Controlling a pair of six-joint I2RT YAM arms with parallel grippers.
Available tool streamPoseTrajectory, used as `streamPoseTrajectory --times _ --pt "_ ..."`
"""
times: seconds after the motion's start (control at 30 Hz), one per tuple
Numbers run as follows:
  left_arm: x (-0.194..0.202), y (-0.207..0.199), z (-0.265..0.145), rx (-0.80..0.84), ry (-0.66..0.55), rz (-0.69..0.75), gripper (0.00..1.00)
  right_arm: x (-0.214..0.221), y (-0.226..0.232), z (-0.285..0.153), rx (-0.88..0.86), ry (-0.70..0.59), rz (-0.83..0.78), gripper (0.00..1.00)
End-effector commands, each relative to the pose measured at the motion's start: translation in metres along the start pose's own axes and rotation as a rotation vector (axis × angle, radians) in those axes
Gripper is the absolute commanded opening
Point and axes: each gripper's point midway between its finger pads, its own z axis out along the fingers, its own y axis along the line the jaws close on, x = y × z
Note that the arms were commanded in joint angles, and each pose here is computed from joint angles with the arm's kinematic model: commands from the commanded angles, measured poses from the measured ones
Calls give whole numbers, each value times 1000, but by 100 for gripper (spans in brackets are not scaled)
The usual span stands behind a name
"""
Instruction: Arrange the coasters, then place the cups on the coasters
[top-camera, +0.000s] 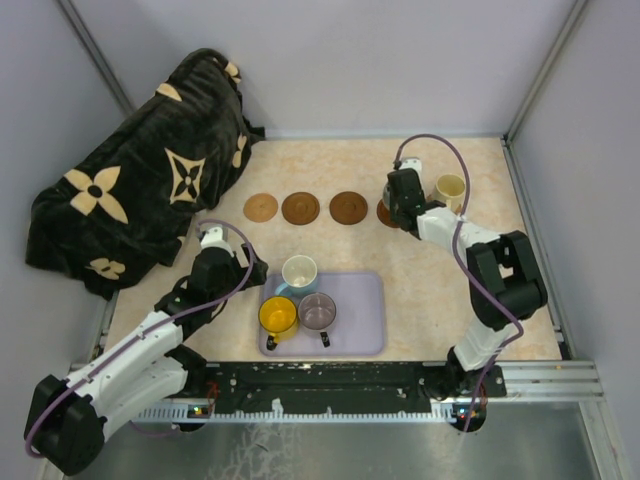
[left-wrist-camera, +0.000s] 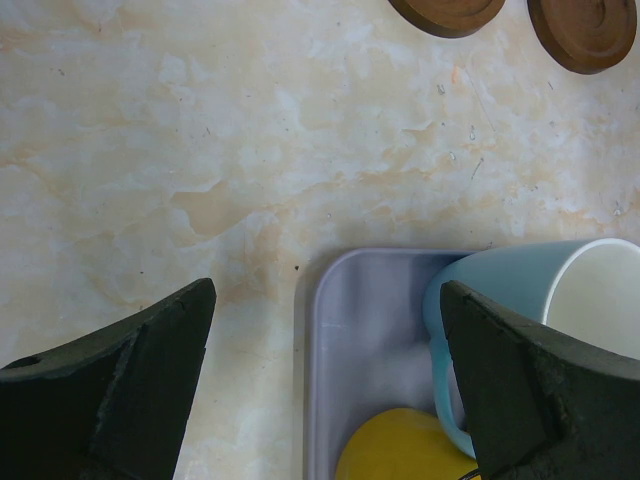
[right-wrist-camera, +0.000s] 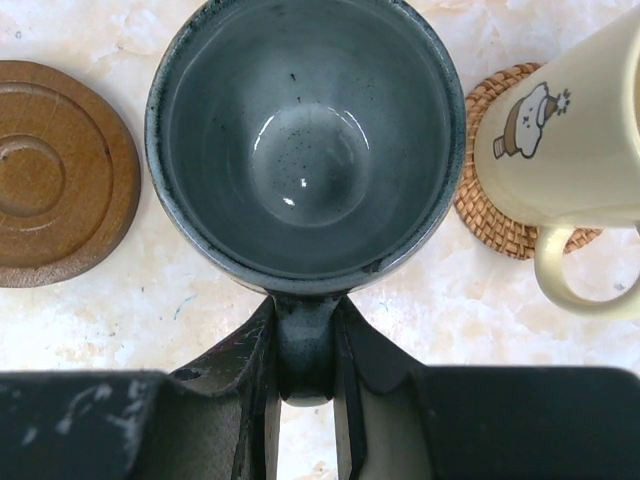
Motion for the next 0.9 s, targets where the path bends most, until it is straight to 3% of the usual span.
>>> streamPoseTrajectory --times 0.0,0.87 --pt "-9 -5 -1 12 -27 2 100 -62 10 -4 -20 -143 74 0" --pt "-7 -4 -1 6 -19 0 100 -53 12 0 -24 -123 77 0"
